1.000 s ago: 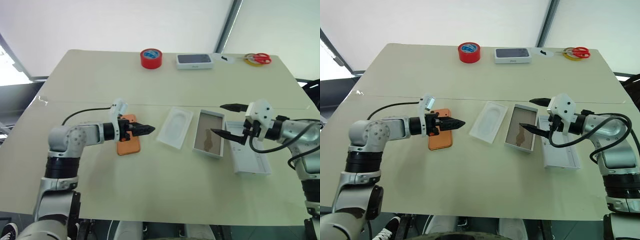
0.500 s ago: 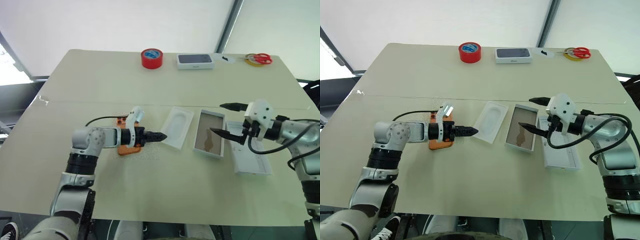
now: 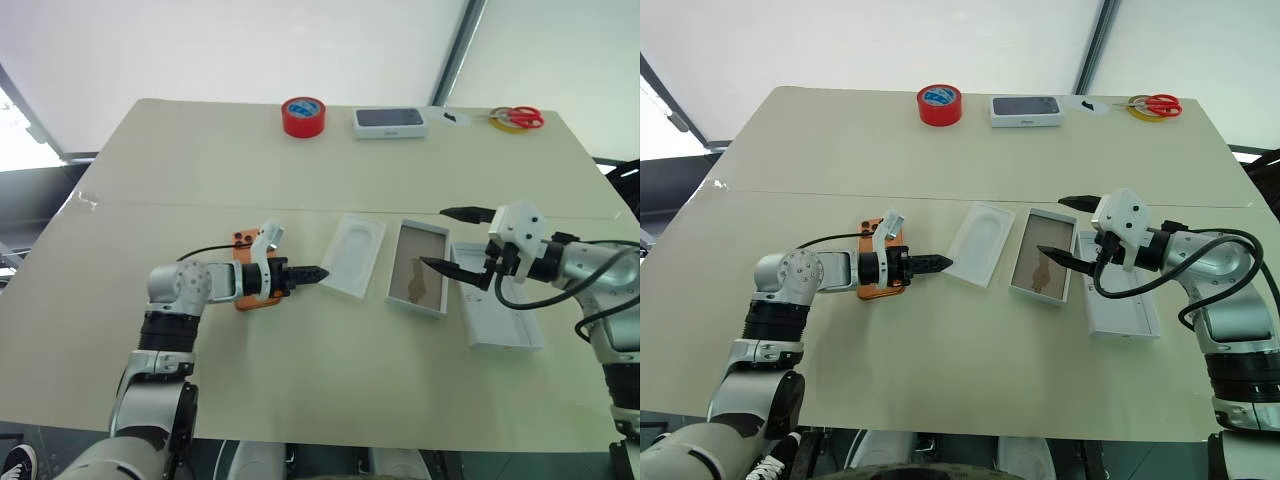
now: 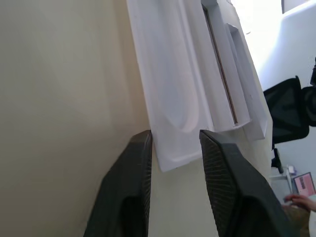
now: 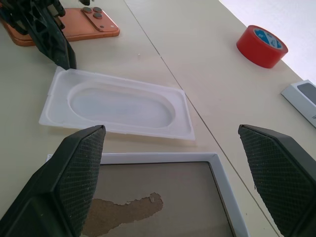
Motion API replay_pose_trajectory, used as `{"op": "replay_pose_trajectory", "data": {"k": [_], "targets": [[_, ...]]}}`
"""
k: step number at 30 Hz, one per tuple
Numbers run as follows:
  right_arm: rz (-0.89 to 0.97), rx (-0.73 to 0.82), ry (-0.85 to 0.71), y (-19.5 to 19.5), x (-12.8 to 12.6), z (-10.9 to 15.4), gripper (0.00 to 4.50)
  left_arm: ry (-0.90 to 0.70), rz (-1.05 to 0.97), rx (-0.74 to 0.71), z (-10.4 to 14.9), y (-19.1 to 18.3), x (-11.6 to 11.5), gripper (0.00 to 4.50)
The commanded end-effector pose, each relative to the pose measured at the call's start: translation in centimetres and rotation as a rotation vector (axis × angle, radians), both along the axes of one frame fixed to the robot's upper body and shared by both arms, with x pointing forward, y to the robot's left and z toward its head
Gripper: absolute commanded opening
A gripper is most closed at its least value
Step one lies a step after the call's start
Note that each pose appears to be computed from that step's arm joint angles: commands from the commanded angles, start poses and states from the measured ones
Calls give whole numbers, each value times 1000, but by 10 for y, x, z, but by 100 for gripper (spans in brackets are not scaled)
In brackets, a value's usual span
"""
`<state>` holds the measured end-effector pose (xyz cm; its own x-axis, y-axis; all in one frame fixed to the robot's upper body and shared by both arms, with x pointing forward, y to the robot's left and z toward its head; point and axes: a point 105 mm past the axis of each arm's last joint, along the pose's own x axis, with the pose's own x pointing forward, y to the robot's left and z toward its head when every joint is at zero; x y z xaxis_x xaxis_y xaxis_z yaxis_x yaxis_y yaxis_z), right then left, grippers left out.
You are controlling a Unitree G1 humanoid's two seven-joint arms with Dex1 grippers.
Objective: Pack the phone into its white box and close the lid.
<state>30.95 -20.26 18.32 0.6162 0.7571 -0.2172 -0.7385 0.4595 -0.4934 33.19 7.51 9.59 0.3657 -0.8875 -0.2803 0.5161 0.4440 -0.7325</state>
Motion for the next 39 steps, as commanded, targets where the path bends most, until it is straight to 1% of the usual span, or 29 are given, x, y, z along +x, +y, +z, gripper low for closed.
{"op": "replay_pose_trajectory", "data": {"k": [1,3,6,13,20,23,29,32,34,35,39], "targets": [[19,-4,-73,5,-4,17,450,11,26,-74,9,4,4,189],[19,-4,-77,6,-3,18,450,17,46,-66,5,6,8,189],[20,-5,-78,6,-4,18,450,37,43,-109,7,4,7,189],[23,-8,-96,10,-4,25,450,69,2,-55,-5,-1,-2,189],[19,-7,-104,11,-3,27,450,12,-43,43,-1,-5,-1,189],[20,-6,-108,12,-3,28,450,15,-36,31,0,-7,1,189],[24,-4,-119,15,-3,33,450,43,-33,26,-11,-12,-1,189],[24,-7,-125,16,-4,35,450,55,-23,27,-14,-13,0,99],[23,-10,-129,16,-4,36,450,53,-11,30,-14,-12,2,9],[23,-10,-129,15,-4,36,450,57,-9,21,-13,-12,3,3],[17,-20,-128,14,-4,33,450,73,-7,-6,-9,-9,3,3]]}}
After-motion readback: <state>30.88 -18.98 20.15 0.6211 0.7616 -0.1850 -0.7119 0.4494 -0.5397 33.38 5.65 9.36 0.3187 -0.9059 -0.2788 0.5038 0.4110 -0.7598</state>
